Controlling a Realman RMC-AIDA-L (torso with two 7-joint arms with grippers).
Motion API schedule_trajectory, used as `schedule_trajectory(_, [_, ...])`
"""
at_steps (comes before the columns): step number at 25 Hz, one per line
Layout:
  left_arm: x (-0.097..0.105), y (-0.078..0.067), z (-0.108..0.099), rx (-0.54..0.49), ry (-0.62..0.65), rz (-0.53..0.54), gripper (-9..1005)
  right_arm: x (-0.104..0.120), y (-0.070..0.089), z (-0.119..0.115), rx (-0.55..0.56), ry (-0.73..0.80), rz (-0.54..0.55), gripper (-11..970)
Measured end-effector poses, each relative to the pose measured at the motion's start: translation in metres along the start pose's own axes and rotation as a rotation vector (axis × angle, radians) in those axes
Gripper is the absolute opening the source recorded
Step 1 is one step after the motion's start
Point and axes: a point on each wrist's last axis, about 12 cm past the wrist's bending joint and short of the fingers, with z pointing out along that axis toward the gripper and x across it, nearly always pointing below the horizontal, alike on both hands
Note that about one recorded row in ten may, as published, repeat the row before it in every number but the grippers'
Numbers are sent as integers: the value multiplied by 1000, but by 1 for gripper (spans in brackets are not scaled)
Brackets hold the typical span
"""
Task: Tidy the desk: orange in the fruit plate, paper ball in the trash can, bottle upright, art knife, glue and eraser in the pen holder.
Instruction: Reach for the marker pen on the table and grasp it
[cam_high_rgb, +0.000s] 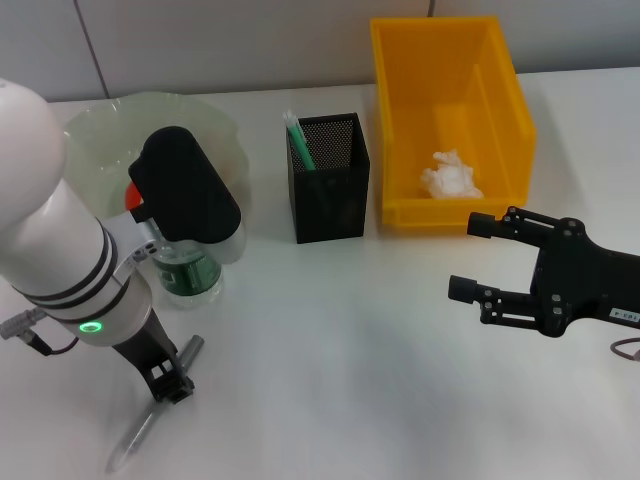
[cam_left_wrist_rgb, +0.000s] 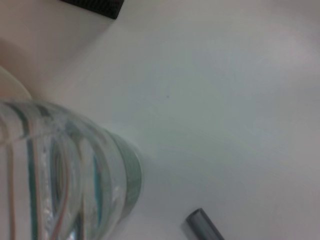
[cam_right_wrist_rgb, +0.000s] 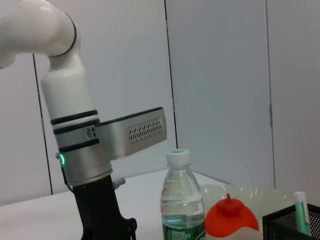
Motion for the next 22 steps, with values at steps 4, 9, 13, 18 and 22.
schedule_trajectory(4, [1, -1, 1, 4, 8, 0, 433, 0, 0, 0, 0, -1, 0, 784])
schedule_trajectory(9, [1, 0, 3, 11, 21, 0, 425, 0, 0, 0, 1, -1, 0, 784])
schedule_trajectory(13, [0, -1, 3, 13, 23, 2, 392, 0, 0, 0, 1, -1, 0, 784])
schedule_trajectory(18, [0, -1, 3, 13, 23, 3, 349, 0, 0, 0, 1, -1, 0, 784])
schedule_trajectory(22, [0, -1, 4, 15, 24, 3, 347, 0, 0, 0, 1, -1, 0, 784])
